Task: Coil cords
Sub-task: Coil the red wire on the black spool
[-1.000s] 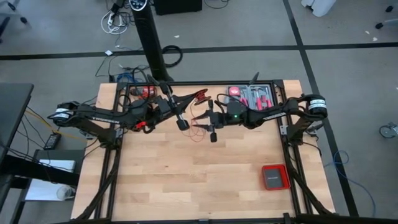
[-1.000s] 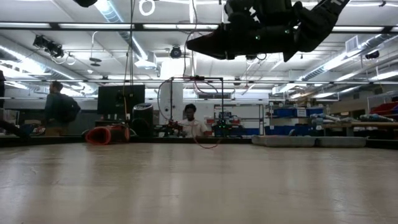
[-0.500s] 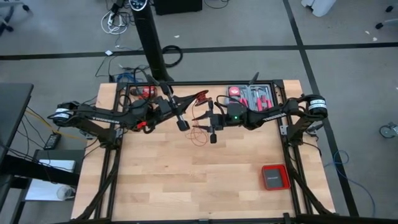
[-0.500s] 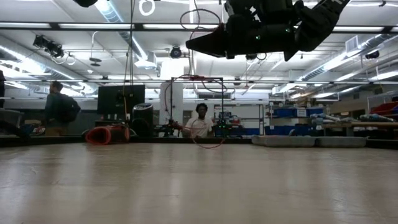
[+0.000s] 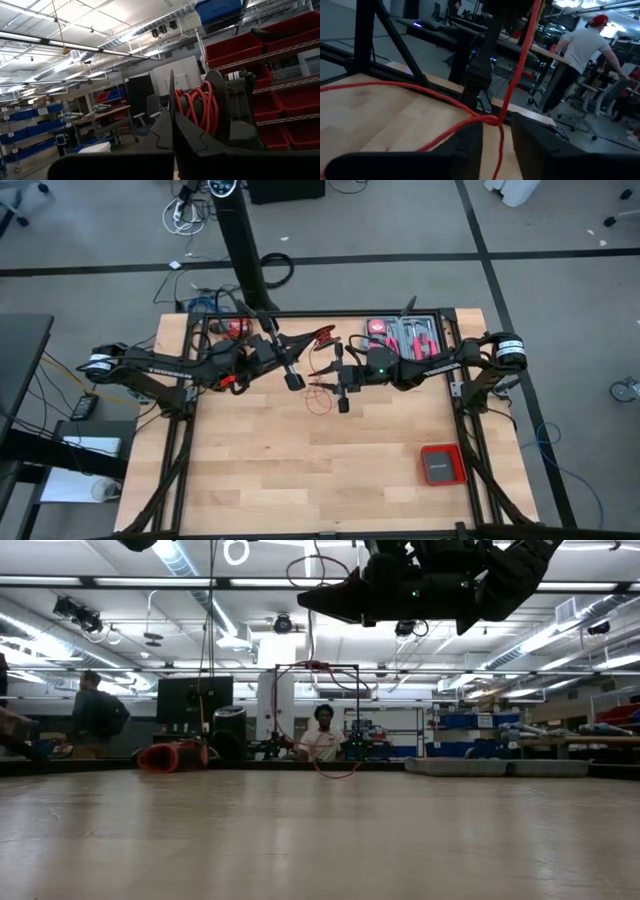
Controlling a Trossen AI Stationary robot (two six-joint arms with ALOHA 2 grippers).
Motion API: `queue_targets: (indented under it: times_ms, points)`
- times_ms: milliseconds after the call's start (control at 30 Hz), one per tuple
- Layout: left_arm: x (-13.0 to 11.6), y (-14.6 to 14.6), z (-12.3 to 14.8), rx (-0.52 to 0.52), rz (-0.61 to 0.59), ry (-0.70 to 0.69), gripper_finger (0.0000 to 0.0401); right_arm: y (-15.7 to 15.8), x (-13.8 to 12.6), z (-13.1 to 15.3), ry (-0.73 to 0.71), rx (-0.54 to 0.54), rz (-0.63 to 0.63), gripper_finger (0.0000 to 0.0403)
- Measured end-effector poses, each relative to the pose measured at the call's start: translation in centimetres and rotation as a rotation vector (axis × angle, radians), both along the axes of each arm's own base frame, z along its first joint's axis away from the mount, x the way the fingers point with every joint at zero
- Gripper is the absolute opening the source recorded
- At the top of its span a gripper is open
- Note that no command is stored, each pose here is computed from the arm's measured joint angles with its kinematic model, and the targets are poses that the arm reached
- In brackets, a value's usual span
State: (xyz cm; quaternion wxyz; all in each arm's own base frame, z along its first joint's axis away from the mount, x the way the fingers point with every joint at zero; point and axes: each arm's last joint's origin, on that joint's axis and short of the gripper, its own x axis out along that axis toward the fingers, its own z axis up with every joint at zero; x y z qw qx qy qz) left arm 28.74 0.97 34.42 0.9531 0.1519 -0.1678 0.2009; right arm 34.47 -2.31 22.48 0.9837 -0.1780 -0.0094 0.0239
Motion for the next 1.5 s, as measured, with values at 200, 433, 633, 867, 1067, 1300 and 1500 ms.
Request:
queue_targets:
  times_ms: [200, 433, 633, 867, 1067, 1300, 1500]
  points:
    - [0.0, 0.0, -0.1, 0.000, 0.000, 0.010, 0.0000, 0.0, 0.0, 0.0, 0.001, -0.001, -0.005, 0.0011]
    - [0.0, 0.0, 0.0, -0.027, -0.012, -0.012, 0.0000, -0.2, -0.1, -1.5, 0.153, 0.033, -0.056, 0.0003]
    - [-0.1, 0.0, 0.2, -0.033, -0.016, -0.032, 0.0000, -0.9, -0.7, -3.6, 0.380, 0.054, -0.219, 0.0002]
    - [-0.4, -0.1, 0.6, -0.063, -0.034, -0.082, 0.0000, -1.8, -1.7, -5.2, 0.559, 0.138, -0.314, 0.0001]
    - [-0.7, -0.1, 1.0, -0.052, -0.064, -0.106, 0.0000, -2.2, -2.6, -6.1, 0.687, 0.184, -0.353, 0.0001]
    - [-0.6, -0.4, 0.9, -0.039, -0.102, -0.086, 0.0000, -3.6, -4.3, -5.7, 0.782, 0.185, -0.515, 0.0000]
    - [-0.3, -0.8, 0.1, -0.093, -0.112, -0.011, 0.0000, -4.5, -6.7, -4.5, 0.880, 0.207, -0.652, 0.0000]
